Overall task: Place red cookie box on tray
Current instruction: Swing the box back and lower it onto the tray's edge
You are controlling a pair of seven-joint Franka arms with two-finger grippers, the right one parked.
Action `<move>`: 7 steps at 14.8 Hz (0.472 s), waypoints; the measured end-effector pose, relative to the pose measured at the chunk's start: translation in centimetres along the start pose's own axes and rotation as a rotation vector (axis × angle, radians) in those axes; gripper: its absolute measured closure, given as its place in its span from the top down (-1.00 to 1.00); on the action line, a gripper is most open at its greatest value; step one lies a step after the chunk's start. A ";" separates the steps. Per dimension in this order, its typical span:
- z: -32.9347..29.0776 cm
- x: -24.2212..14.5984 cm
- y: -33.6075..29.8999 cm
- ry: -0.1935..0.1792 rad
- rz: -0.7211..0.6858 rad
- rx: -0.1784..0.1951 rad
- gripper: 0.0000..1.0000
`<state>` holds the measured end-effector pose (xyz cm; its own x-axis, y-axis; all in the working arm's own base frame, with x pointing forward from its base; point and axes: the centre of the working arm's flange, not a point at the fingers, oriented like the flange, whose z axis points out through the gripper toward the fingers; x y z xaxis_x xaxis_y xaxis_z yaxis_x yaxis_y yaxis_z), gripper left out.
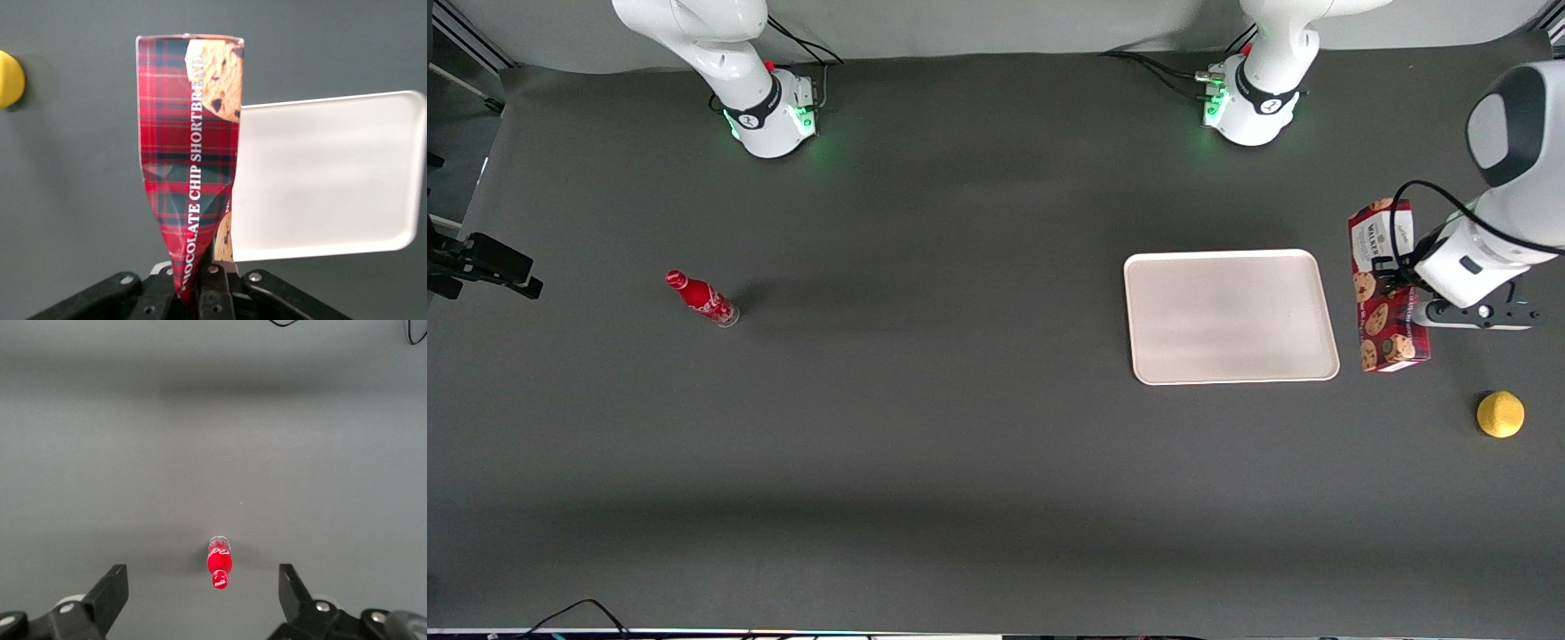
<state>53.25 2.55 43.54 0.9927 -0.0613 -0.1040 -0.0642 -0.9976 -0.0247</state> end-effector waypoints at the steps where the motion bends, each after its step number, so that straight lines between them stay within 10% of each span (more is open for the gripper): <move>1: 2.3 -0.6 -0.9 0.008 0.002 -0.002 -0.89; 7: 11.7 -5.0 -2.1 0.045 -0.041 -0.050 -0.89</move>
<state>47.25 5.35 32.52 0.9981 -0.0205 -0.0588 -0.0193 -0.9996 0.0220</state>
